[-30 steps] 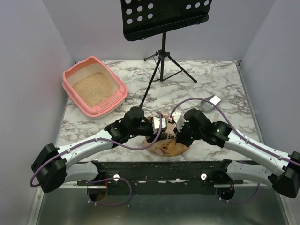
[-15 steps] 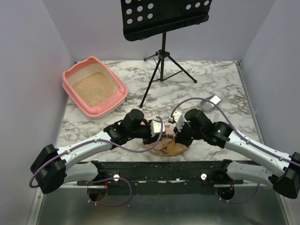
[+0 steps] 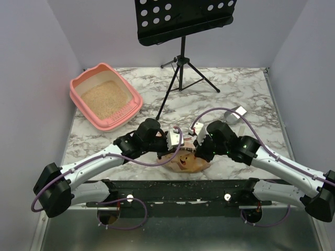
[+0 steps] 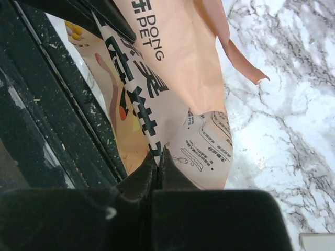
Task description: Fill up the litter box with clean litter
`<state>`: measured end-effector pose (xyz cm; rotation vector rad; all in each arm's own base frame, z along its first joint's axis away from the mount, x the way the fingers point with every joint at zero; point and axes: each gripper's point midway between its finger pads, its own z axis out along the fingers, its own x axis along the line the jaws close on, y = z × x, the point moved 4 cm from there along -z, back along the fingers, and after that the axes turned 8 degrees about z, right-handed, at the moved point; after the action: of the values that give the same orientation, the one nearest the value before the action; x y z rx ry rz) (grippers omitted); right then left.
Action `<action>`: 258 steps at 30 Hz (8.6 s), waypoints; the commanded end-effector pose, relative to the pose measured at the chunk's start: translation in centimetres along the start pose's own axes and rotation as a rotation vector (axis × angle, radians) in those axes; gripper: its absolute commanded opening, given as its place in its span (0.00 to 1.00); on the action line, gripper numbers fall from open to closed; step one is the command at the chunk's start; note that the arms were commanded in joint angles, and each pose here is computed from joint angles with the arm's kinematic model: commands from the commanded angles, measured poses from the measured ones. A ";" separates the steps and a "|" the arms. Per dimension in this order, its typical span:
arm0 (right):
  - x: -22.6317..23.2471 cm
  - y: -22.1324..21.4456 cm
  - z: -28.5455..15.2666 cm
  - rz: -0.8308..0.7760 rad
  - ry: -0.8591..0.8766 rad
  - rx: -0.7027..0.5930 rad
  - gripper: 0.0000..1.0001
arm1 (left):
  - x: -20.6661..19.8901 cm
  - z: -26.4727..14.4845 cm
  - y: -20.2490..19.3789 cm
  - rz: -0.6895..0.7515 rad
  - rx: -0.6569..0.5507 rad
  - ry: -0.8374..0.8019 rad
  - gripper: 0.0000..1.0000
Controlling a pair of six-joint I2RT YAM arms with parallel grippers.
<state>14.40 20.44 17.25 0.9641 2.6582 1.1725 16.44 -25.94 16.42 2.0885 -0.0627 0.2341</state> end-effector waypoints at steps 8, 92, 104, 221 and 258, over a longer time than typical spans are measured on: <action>-2.5 6.9 0.0 -0.053 -0.149 -0.122 0.01 | 7.6 -7.9 -0.9 0.002 0.224 0.530 0.00; -6.7 8.2 0.1 -0.286 -0.075 -0.192 0.01 | 6.1 -7.1 4.0 -0.017 -0.085 0.485 0.00; -7.2 2.1 0.7 0.030 -0.183 -0.136 0.01 | 3.2 -3.2 2.2 0.038 -0.194 0.272 0.00; -3.0 13.1 -10.7 0.288 0.251 -0.703 0.01 | 11.8 -6.7 13.0 -0.607 -0.532 0.128 0.46; -0.7 14.6 -7.1 0.289 0.442 -0.674 0.01 | 9.3 -7.1 13.3 -0.600 -0.653 -0.047 0.02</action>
<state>21.30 22.76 32.25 1.1053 2.0858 2.3306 23.01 -26.50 32.75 1.3743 0.4474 -0.2321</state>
